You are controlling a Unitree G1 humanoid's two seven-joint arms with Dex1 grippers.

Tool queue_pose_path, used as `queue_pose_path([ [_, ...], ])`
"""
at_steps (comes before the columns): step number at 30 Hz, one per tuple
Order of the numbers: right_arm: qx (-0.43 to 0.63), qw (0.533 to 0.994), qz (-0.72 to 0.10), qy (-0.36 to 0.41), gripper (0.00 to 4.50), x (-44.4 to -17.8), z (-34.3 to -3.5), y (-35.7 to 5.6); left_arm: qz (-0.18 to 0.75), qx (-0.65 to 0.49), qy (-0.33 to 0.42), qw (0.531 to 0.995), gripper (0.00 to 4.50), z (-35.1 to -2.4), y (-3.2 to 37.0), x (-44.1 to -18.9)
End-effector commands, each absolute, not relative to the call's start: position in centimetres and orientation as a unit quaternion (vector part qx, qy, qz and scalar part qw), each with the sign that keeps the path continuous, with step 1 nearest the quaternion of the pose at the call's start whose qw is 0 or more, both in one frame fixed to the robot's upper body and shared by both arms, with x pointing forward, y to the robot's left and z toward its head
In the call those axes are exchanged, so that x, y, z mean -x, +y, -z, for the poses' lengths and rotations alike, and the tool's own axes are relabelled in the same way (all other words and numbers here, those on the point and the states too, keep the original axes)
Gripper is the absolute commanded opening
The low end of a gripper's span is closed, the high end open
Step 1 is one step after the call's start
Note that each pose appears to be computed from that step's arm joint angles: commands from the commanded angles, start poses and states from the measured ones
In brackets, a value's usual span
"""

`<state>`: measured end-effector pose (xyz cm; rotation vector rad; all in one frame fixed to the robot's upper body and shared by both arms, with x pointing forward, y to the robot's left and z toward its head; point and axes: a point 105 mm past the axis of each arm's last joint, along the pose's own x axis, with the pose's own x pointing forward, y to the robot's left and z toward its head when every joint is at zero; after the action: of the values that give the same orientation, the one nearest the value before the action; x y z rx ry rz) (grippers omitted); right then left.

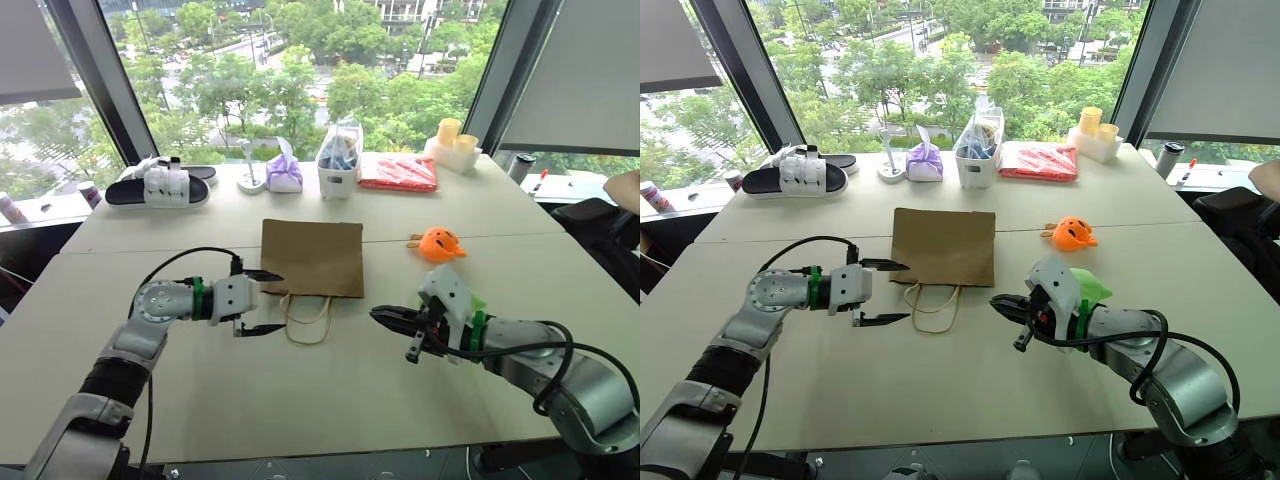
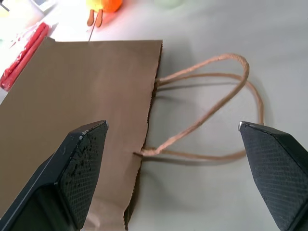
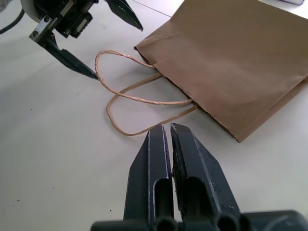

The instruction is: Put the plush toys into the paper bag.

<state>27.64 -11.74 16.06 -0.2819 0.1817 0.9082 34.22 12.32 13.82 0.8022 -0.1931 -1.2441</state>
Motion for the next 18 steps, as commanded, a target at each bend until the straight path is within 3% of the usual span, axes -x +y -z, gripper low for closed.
queue_pose_path([
  [1, 0.142, 0.884, -0.440, 0.071, 0.13, -27.5, -16.6, -11.2, 0.570, -0.377, -0.115, 0.721, 3.94, -14.4, 11.2, -34.6],
  [3, 0.137, 0.885, -0.439, 0.071, 0.13, -27.4, -16.5, -11.1, 0.573, -0.375, -0.121, 0.719, 3.20, -14.6, 10.8, -34.8],
  [9, 0.134, 0.889, -0.428, 0.091, 0.13, -26.6, -14.7, -10.6, 0.583, -0.351, -0.129, 0.721, 0.14, -16.3, 10.6, -35.1],
  [14, 0.101, 0.904, -0.408, 0.080, 0.13, -26.8, -13.3, -9.0, 0.586, -0.271, -0.131, 0.753, 0.05, -20.1, 9.6, -35.3],
  [18, 0.040, 0.934, -0.351, 0.054, 0.13, -29.8, -12.3, -5.7, 0.598, -0.229, -0.130, 0.757, 0.05, -22.1, 8.4, -34.5],
])
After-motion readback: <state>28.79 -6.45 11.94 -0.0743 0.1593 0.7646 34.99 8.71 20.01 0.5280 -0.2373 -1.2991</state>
